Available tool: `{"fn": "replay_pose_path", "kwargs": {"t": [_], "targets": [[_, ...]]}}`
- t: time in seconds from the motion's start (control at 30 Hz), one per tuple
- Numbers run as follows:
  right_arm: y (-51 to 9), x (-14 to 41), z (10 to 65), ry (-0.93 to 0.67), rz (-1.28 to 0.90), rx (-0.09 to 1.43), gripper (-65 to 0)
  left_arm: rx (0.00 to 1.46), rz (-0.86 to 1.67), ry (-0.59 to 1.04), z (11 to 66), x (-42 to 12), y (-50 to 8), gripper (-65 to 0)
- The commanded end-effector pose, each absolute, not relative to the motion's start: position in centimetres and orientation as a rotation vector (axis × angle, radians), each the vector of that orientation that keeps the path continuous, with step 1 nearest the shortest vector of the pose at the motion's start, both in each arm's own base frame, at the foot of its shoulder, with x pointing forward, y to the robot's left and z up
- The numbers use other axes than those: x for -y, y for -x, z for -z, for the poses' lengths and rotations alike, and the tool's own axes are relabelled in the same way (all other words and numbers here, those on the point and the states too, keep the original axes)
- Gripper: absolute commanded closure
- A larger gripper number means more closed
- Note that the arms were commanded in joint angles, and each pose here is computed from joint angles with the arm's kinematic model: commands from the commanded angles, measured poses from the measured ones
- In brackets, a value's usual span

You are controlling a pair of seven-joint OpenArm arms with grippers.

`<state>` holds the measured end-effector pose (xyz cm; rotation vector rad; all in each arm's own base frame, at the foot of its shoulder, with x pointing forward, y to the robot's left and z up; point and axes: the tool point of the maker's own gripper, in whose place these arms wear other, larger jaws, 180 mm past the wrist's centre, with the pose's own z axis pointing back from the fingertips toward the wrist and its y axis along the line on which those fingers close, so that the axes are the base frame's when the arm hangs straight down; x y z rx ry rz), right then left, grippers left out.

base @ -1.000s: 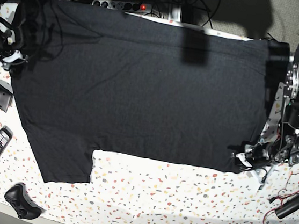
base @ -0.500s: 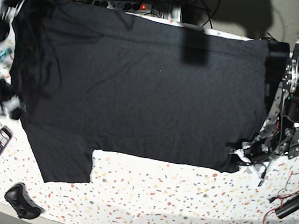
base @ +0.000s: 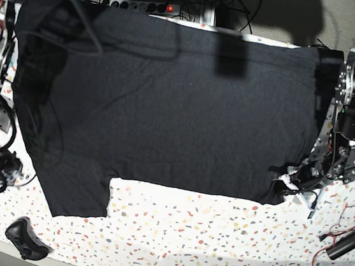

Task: Fold the T-shirt properly
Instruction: 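Grasp the hem corners with both grippers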

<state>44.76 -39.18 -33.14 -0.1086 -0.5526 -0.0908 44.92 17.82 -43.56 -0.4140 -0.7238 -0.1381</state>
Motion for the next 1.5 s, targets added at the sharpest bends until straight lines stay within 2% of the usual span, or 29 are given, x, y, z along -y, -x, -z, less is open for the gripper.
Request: {"fn": "replay_pose_path", "kwargs": {"t": [0.0, 0.27, 0.43, 0.87, 0.97, 1.13, 1.3, 1.47], "targets": [[-45.9, 40.2, 31.2, 0.128, 0.101, 0.592, -24.8, 0.662, 0.17, 0.383, 44.2, -18.2, -44.2, 0.0], [-43.5, 41.6, 34.9, 0.152, 0.13, 0.485, -24.4, 0.679, 0.166, 0.386, 44.0, -18.2, -44.5, 0.0], [-42.5, 41.3, 36.0, 0.148, 0.129, 0.437, -18.7, 0.679, 0.166, 0.387, 44.0, -18.2, -44.5, 0.0], [-39.4, 40.1, 40.2, 0.136, 0.108, 0.347, -19.1, 0.655, 0.17, 0.384, 44.3, -18.2, -44.1, 0.0], [-39.7, 39.7, 40.0, 0.113, 0.074, 0.353, -19.7, 0.656, 0.17, 0.384, 44.3, -18.2, -44.1, 0.0], [-41.7, 39.5, 38.0, 0.097, 0.051, 0.416, -27.8, 0.656, 0.17, 0.384, 44.2, -18.2, -44.2, 0.0], [-44.4, 39.5, 35.0, 0.097, 0.054, 0.496, -28.0, 0.655, 0.17, 0.384, 44.3, -18.2, -44.1, 0.0], [-44.4, 40.7, 35.2, 0.165, 0.062, 0.516, -28.0, 0.654, 0.17, 0.384, 44.3, -18.2, -44.1, 0.0]]}}
